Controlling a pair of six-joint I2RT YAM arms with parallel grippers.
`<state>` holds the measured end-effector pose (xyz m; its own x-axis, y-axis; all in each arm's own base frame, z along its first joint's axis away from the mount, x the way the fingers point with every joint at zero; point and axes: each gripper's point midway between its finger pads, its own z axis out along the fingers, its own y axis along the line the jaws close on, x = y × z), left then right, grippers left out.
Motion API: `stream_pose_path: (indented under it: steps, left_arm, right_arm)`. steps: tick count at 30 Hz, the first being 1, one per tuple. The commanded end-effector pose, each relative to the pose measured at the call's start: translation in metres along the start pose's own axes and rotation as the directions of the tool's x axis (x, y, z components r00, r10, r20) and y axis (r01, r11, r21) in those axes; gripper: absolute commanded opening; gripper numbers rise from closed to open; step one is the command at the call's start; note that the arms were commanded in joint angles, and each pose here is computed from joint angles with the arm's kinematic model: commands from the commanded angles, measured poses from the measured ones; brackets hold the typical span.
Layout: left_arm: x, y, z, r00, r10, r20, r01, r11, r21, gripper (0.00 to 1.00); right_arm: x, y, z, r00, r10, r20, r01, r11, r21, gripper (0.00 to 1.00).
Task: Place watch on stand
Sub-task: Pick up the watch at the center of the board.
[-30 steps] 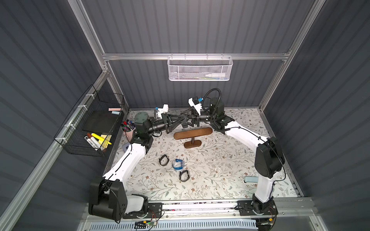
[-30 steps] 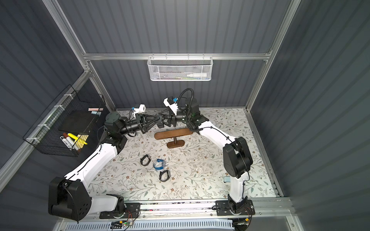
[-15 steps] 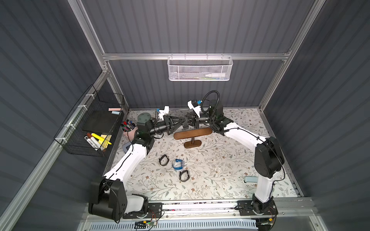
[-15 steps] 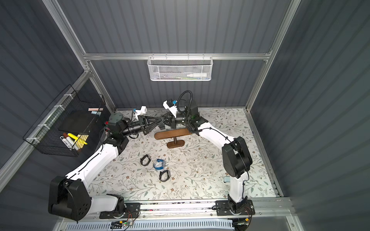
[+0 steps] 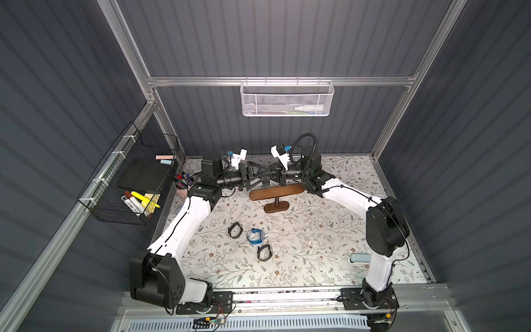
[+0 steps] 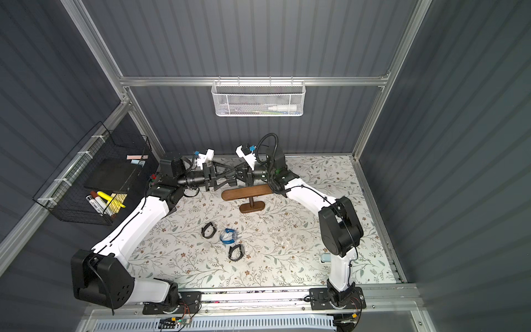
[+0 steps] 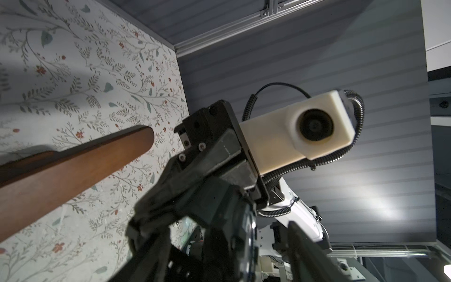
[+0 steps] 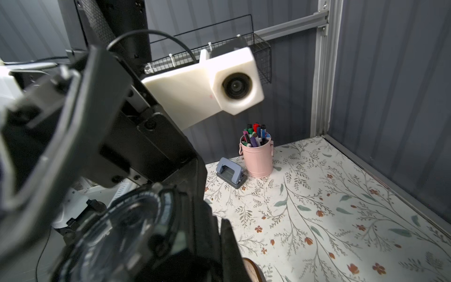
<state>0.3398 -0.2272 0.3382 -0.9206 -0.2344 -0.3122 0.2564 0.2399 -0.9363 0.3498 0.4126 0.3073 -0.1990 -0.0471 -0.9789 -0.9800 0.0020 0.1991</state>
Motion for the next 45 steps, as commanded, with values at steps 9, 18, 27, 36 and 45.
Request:
stream_pose_path:
  steps: [9, 18, 27, 36, 45]
  left_arm:
    - [-0.019, 0.03, -0.045, 0.932, 0.363, 0.008, -0.299, 0.779, -0.551, 0.77]
    - [-0.006, -0.008, -0.048, 0.826, 0.563, -0.012, -0.457, 0.658, -0.598, 0.68]
    - [0.008, -0.002, -0.031, 0.808, 0.576, -0.122, -0.495, 0.551, -0.672, 0.7]
    - [0.002, 0.011, -0.028, 0.796, 0.589, -0.14, -0.467, 0.45, -0.761, 0.76]
    - [-0.004, 0.01, -0.037, 0.788, 0.607, -0.102, -0.432, 0.429, -0.793, 0.74]
  right_arm:
    - [-0.014, -0.004, -0.004, 1.0, 0.022, 0.005, -0.022, 0.999, 0.047, 0.0]
    - [0.0, -0.003, 0.013, 0.998, -0.006, -0.067, 0.016, 0.988, 0.153, 0.0]
    - [0.005, -0.001, 0.02, 0.995, -0.018, -0.1, 0.034, 0.986, 0.16, 0.0]
    - [0.005, 0.001, 0.02, 0.995, -0.023, -0.102, 0.039, 0.987, 0.157, 0.0]
    - [0.006, 0.003, 0.019, 0.995, -0.027, -0.101, 0.042, 0.988, 0.149, 0.0]
